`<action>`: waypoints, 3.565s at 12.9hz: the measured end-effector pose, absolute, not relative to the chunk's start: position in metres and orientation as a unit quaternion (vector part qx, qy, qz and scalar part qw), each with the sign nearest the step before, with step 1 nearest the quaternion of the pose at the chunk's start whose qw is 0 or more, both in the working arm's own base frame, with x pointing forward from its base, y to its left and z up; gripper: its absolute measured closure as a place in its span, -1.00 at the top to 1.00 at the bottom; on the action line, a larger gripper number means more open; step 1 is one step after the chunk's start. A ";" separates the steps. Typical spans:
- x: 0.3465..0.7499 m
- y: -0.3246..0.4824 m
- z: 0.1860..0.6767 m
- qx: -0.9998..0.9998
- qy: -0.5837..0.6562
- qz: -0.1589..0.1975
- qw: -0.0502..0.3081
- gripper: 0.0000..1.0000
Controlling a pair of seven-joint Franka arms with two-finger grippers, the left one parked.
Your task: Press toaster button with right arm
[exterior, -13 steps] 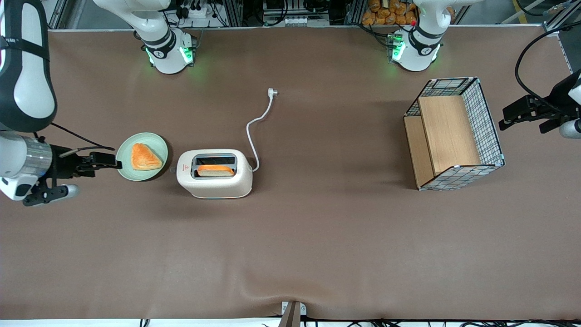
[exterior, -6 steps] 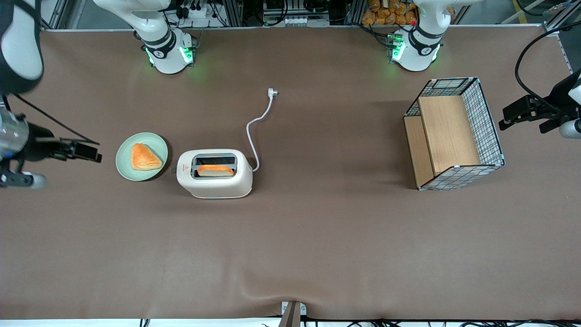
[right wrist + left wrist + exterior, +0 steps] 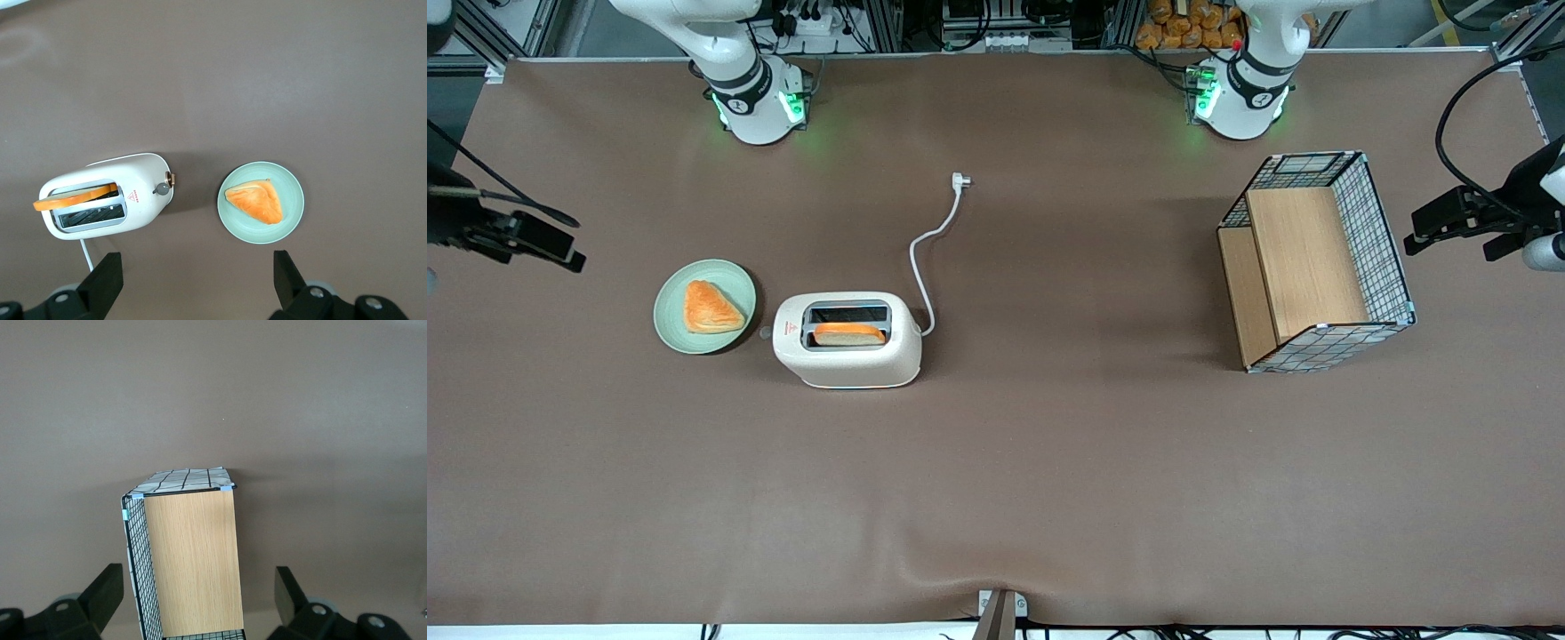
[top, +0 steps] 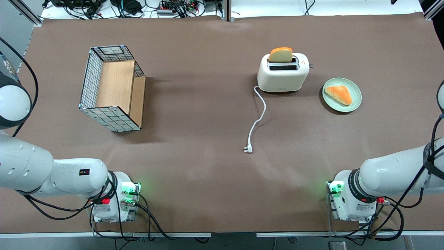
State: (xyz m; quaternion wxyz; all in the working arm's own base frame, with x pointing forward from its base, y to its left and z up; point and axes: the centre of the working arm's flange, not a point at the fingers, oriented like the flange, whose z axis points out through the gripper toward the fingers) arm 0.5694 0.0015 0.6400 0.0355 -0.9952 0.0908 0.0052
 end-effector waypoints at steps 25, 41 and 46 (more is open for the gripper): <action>0.539 -0.013 0.650 -0.995 0.102 0.006 0.011 1.00; 0.539 -0.014 0.648 -0.998 0.063 0.008 0.010 1.00; 0.539 -0.015 0.648 -0.999 0.051 0.008 0.010 1.00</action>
